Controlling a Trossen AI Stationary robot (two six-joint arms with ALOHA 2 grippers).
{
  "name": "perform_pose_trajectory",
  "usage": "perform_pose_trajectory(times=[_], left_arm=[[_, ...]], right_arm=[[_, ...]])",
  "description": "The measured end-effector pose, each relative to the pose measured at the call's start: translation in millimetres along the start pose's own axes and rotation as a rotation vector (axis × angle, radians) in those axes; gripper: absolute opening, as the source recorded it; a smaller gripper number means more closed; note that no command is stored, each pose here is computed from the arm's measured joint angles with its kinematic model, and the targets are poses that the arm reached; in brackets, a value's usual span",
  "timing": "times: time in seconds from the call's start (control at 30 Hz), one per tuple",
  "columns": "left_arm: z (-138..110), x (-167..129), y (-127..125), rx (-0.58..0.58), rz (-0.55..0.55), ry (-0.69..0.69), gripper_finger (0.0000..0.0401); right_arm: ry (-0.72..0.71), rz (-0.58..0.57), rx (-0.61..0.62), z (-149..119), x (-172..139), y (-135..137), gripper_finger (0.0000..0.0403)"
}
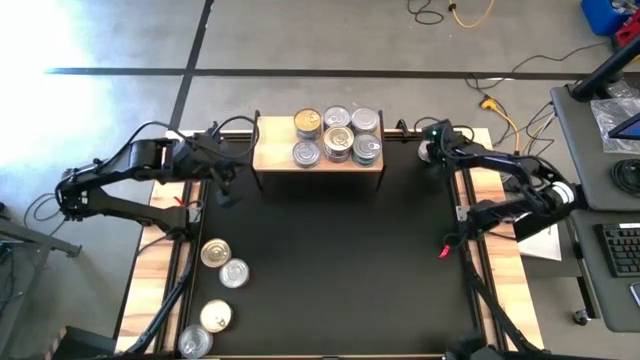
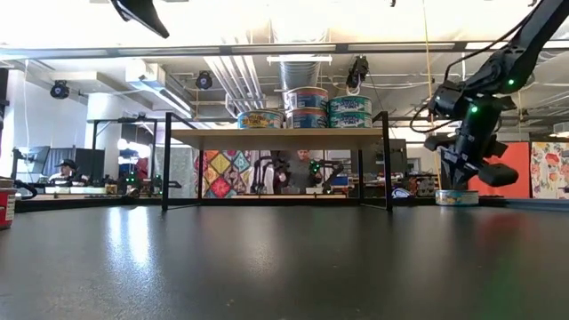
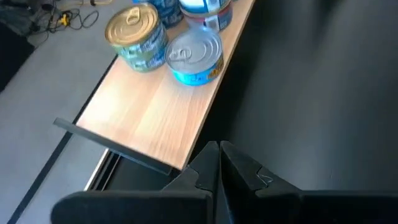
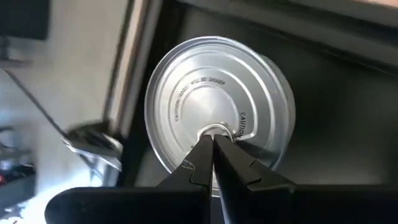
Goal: Stack canned seafood by type on shelf
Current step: Stack the yellow tuna can on top of the yellow tuna can on the shelf
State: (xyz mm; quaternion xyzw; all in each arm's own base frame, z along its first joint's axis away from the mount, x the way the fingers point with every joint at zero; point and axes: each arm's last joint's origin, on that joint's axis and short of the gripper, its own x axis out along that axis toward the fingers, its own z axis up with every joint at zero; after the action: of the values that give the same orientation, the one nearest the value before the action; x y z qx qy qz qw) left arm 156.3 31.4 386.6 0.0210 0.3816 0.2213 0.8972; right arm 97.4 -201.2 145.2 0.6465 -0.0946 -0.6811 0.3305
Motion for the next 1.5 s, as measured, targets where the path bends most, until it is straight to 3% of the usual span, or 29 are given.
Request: perform_pose_trajectory(times=[0.3,0.57,0.67,0.8,1.07,1.3,1.4,1.5], left_arm=[[-13,4,-1,0.082,-0.004,0.155,0.0024],[-16,-8,2,0.001,-0.040,0.088,0.0119],[-16,-12,-1,-0.045,-0.133,0.014,0.0163],[-20,-12,-12,-0.100,-0.351,-0.176,0.0203],[-27,2,-48,-0.368,-0.523,-0.489,0.0206],[-37,-1,-113,-0.420,-0.421,-0.444,0.0190],[-33,-14,-138,-0.448,-0.334,-0.456,0.0181],[-27,-22,-161,-0.388,-0.263,-0.432,0.0172]], right_arm=[[0.041,-0.215,-0.198,-40,-38,-37,0.0009],[0.189,-0.239,-0.488,-102,-75,-82,0.0009],[0.270,-0.214,-0.500,-128,-91,-106,0.0009],[0.355,-0.195,-0.591,-161,-115,-132,0.0009],[0.430,-0.158,-0.866,-231,-149,-165,0.0009],[0.576,0.010,-1.129,-288,-183,-155,0.0009],[0.628,0.128,-1.276,-294,-202,-142,0.0009],[0.683,0.245,-1.469,-287,-219,-132,0.0009]])
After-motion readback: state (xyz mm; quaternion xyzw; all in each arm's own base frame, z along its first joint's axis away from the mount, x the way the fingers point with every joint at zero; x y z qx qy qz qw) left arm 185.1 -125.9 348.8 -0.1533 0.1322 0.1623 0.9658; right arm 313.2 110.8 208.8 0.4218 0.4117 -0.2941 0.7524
